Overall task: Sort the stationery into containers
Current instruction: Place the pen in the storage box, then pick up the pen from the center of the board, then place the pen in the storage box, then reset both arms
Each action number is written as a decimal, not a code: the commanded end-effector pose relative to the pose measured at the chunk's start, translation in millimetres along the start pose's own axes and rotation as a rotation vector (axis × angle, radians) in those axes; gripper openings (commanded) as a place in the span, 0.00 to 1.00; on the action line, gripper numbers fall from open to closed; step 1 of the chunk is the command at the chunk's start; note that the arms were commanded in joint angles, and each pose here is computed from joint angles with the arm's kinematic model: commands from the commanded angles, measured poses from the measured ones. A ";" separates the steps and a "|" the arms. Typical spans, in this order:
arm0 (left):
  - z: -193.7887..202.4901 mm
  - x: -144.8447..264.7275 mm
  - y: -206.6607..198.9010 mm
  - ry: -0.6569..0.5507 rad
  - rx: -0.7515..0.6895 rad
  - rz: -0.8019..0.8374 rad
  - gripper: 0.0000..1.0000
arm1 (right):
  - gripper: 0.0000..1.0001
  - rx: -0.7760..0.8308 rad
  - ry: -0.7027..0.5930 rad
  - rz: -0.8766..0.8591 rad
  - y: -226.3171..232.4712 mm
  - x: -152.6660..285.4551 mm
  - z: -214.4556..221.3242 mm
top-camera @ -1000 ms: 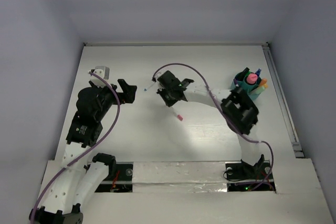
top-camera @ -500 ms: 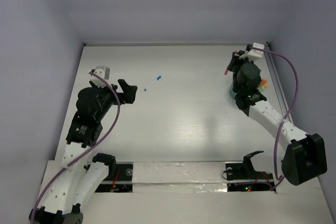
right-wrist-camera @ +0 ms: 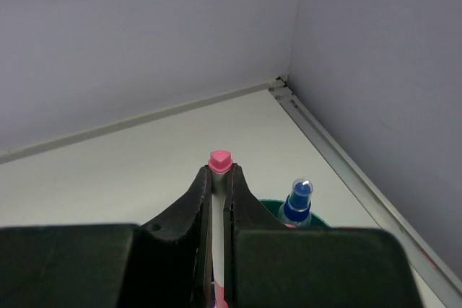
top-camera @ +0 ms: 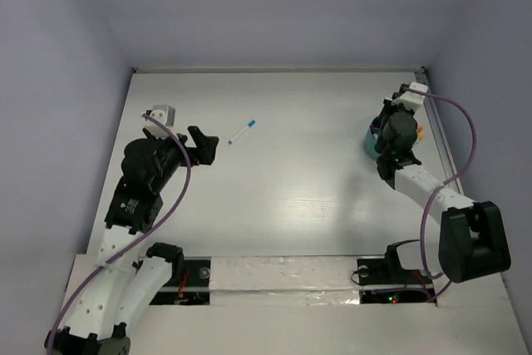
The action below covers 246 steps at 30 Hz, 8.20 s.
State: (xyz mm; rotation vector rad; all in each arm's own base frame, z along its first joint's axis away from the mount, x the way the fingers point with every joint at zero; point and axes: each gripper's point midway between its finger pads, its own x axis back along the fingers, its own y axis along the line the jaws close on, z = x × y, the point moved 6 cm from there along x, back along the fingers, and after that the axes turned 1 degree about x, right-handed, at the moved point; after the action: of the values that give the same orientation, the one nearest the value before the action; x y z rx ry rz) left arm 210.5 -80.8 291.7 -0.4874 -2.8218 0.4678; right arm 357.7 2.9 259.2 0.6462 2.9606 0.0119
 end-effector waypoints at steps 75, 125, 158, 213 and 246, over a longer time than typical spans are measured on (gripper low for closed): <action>-5.3 -3.7 -0.3 -0.024 0.002 0.019 0.99 | 0.87 -0.135 0.823 -0.680 373.5 90.0 136.5; -5.5 -0.3 -3.7 -0.033 -0.002 0.026 0.99 | 0.46 0.637 0.933 -0.942 346.9 131.0 188.1; -4.8 -1.5 -4.5 -0.025 0.003 0.043 0.99 | 0.00 -0.158 0.115 -0.273 85.5 24.6 -19.7; -4.8 0.1 -8.3 -0.022 -0.005 0.066 0.99 | 0.36 0.018 0.064 -0.075 1.2 12.2 47.4; -62.2 33.0 -48.3 -0.239 0.034 0.259 0.99 | 1.00 -0.436 -0.035 -1.005 3.5 202.3 -188.6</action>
State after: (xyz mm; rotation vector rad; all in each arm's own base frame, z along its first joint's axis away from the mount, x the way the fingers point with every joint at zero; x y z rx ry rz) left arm 193.4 -91.0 330.9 -0.7101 -2.8974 0.5943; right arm 174.9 95.9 423.4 -0.8424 2.7531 0.5223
